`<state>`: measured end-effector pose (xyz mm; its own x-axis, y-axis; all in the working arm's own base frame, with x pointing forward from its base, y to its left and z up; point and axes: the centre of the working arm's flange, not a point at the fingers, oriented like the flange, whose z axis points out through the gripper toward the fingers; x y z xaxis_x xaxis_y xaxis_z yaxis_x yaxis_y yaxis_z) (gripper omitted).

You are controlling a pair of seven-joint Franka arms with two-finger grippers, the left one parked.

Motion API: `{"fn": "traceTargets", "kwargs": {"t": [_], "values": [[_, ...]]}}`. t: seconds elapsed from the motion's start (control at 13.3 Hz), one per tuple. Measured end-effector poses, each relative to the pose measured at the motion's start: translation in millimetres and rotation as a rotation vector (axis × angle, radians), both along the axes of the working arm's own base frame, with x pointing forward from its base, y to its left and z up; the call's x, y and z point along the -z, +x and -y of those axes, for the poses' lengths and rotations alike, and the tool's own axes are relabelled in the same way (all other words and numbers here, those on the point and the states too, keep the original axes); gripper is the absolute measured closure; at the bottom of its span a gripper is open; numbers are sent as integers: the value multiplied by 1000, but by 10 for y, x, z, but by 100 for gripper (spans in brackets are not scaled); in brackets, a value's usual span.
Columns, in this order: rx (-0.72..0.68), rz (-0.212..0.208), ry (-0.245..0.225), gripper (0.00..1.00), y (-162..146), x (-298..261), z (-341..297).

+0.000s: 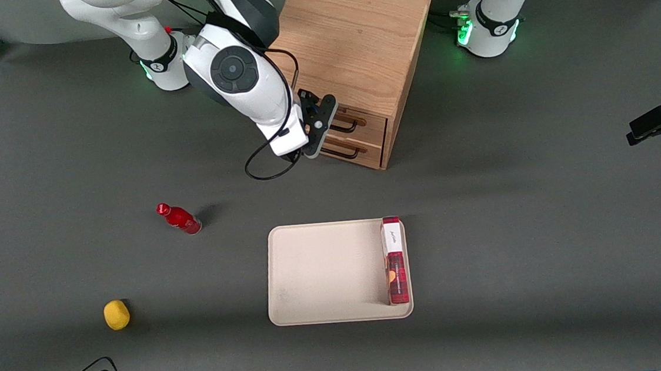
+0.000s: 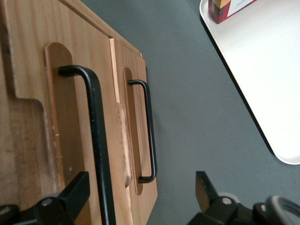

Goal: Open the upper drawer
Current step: 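Hook the right gripper onto the upper drawer's black handle, then pull the upper drawer outward from the cabinet with the right gripper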

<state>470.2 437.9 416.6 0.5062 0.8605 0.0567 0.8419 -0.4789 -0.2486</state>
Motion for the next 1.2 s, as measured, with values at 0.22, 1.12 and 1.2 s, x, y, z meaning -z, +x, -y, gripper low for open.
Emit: {"fn": "traceTargets", "kwargs": {"t": [0.22,1.12,1.2], "values": [[2,-9,8,0,43,141,-17],[-5,28,16,0,144,295,-42],[-4,35,11,0,191,320,-20]]}}
